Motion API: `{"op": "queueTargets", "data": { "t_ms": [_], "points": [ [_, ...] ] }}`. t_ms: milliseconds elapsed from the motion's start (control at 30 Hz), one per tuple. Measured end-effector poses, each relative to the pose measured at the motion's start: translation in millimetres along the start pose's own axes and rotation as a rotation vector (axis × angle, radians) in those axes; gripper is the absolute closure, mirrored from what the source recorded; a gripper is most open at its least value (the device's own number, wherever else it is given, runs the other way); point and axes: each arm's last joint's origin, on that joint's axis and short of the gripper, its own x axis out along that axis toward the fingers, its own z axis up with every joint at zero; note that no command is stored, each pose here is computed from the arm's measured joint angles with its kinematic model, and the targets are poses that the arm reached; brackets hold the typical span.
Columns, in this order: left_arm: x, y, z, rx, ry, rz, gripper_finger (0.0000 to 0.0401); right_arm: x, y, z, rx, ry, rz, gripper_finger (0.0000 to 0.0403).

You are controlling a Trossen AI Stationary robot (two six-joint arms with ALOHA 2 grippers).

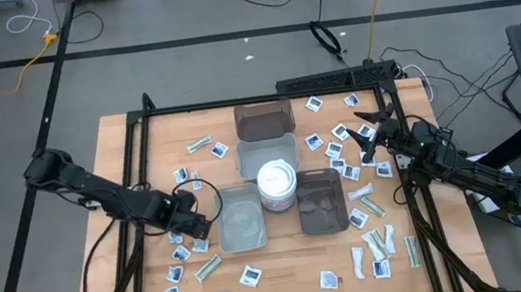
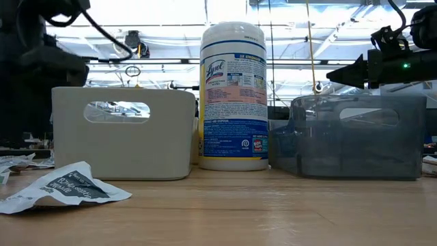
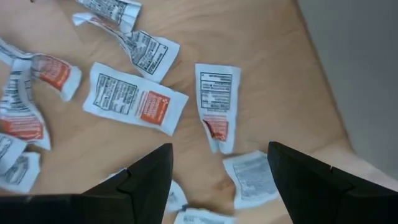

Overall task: Pick & Place First Aid Supplies
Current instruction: Put the ointment pack into the bottom gray bin

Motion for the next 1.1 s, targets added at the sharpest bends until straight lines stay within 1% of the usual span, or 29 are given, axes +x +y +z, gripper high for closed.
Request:
{"op": "queueTargets", "data": {
  "t_ms": [133, 400, 600, 667, 733, 800, 1000, 1100],
  "points": [
    [10.4, -2.4, -0.8, 0.009, -0.005, 0.019, 0.0132, 0.0, 0.0, 0.0, 0.0, 0.0, 0.0, 0.014],
    [27.0, -7.5, -1.5, 0.006, -0.009, -0.021, 0.0132, 0.0, 0.0, 0.0, 0.0, 0.0, 0.0, 0.014],
    [28.7, -8.2, -1.5, 0.005, -0.012, -0.021, 0.0133, 0.0, 0.0, 0.0, 0.0, 0.0, 0.0, 0.014],
    [28.7, -8.2, -1.5, 0.003, -0.011, -0.021, 0.0138, 0.0, 0.0, 0.0, 0.0, 0.0, 0.0, 0.014],
    [28.7, -8.2, -1.5, 0.002, -0.011, -0.02, 0.0157, 0.0, 0.0, 0.0, 0.0, 0.0, 0.0, 0.014],
    [29.1, -7.8, -1.6, -0.002, -0.011, -0.02, 0.0187, 0.0, 0.0, 0.0, 0.0, 0.0, 0.0, 0.014],
    [35.1, -1.2, -3.7, -0.048, 0.018, 0.0, 0.0307, 0.0, 0.0, 0.0, 0.0, 0.0, 0.0, 0.014],
    [37.5, 1.2, -6.0, -0.056, 0.024, -0.001, 0.0359, 0.0, 0.0, 0.0, 0.0, 0.0, 0.0, 0.014]
  ]
}}
